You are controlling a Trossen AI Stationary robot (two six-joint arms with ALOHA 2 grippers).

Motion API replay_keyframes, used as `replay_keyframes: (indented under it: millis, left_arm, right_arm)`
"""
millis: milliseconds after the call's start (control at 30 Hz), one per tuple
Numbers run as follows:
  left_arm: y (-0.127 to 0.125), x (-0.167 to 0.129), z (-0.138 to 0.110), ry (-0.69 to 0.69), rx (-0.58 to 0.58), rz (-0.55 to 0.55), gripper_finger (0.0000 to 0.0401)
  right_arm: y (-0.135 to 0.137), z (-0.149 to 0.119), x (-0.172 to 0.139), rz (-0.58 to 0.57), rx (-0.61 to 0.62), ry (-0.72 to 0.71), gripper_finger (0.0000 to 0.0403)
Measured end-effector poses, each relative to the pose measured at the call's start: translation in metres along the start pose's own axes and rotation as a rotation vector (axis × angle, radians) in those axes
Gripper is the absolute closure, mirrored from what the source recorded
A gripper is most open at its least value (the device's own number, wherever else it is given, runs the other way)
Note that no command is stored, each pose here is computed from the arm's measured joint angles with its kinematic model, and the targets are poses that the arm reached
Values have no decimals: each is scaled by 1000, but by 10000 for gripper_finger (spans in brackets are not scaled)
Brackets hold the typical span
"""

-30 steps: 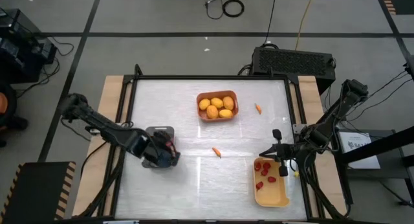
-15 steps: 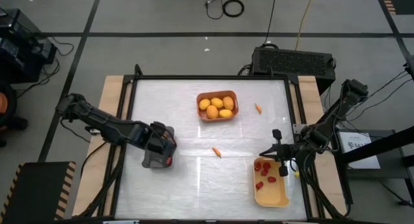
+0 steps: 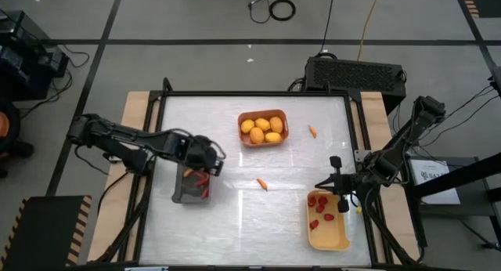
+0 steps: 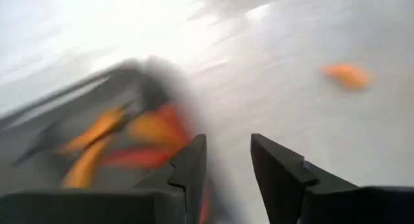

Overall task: Sort produce into baskets
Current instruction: Put the yellow chili pepper into the black bin

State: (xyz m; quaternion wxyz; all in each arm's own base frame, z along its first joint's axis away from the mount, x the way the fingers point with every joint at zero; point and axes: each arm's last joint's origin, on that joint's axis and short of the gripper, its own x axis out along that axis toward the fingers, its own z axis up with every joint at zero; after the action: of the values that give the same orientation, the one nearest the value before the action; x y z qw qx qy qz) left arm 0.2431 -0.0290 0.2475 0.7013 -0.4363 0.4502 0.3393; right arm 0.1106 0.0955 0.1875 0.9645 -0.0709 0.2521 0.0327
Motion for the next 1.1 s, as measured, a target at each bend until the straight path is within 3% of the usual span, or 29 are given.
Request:
replay_keyframes:
  millis: [200, 367, 533, 667, 933, 1100]
  left_arm:
    - [-35, -5, 35, -231, 168, -393, 274]
    - [-57, -3, 51, -419, 337, -544, 274]
    - [-81, 26, 61, -449, 467, -494, 274]
    - [-114, 52, 79, -492, 634, -432, 274]
    - [-189, 105, 135, -671, 1030, -316, 274]
    - [-208, 141, 183, -723, 1127, -281, 274]
  right_arm:
    - [-4, -2, -2, -38, 47, 6, 399]
    - [-10, 0, -7, -61, 74, -20, 399]
    - [-16, 1, -11, -76, 102, -35, 399]
    - [-20, 1, -13, -86, 122, -46, 399]
    - [-23, -3, -13, -96, 157, -8, 399]
    - [-27, -13, -14, -140, 227, 69, 399]
